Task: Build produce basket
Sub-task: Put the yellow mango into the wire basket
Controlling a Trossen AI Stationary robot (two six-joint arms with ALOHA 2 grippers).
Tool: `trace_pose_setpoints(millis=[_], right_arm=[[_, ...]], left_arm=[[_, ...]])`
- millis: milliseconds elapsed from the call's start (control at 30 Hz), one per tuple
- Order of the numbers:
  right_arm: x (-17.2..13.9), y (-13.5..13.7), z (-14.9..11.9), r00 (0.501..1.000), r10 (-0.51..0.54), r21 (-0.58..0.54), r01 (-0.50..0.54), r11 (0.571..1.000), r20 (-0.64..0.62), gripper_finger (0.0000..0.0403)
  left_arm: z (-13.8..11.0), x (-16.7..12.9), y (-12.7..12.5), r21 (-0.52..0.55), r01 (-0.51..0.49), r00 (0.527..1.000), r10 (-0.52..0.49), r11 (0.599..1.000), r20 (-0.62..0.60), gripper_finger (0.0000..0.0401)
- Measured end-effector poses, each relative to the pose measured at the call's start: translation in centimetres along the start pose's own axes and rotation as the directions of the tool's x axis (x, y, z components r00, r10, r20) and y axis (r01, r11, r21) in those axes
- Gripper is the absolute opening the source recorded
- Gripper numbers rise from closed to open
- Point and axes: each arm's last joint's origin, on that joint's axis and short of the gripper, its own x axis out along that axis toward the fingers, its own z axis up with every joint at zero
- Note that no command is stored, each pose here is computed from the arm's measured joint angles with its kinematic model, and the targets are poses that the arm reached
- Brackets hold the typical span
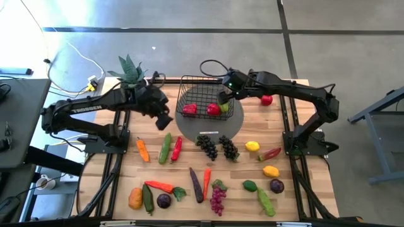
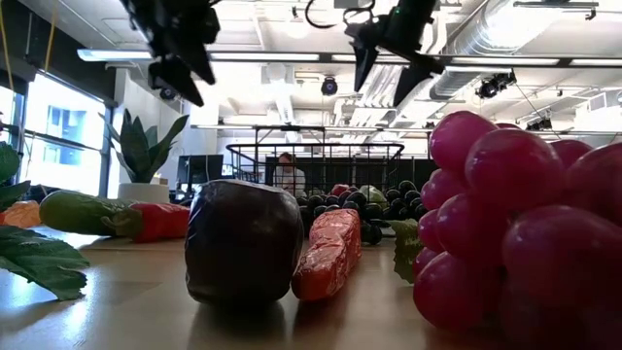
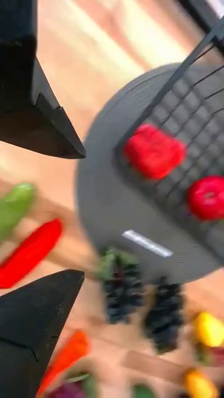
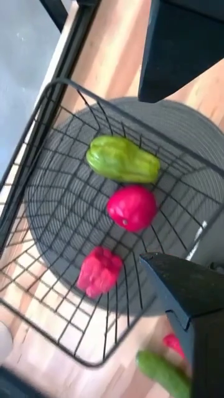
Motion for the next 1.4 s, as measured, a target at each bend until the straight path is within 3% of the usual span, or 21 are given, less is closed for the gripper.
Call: trace_pose_setpoints(millis=[200,433,633,933,1200,1400], right_arm=[[-0.2,0.6,-0.5,1.0,0.018,0.037,-0.018,0.999,-0.008,0.0397],[-0.6,1.4,-1.2,0.999,0.036,0.036,-0.036,0.999,-0.015,0.0397],[-0.7,1.8,-1.7,0.999,0.046,0.064,-0.045,0.997,-0.019,0.0397],[-1.1,2.7,-2.5,0.997,0.067,0.028,-0.066,0.997,-0.027,0.0397],[-1.4,3.3,-3.2,0.993,0.105,-0.017,-0.106,0.994,-0.062,0.0397],[-1.4,3.4,-3.3,0.983,0.145,-0.014,-0.148,0.989,-0.11,0.0397]], left_arm=[[-2.1,-1.0,-2.1,0.055,0.05,0.995,-0.045,0.997,-0.092,0.0298],[-4.2,-2.1,-5.2,0.081,0.205,0.967,-0.19,0.975,-0.169,0.0298],[-6.2,-2.7,-7.6,0.077,0.265,0.944,-0.242,0.961,-0.227,0.0298],[-9.0,-4.0,-10.1,-0.09,0.282,0.905,-0.296,0.955,-0.306,0.0298],[-11.8,-5.5,-11.7,-0.159,0.282,0.874,-0.322,0.946,-0.364,0.0298],[-13.6,-5.8,-12.7,-0.35,0.157,0.89,-0.286,0.923,-0.356,0.0298]])
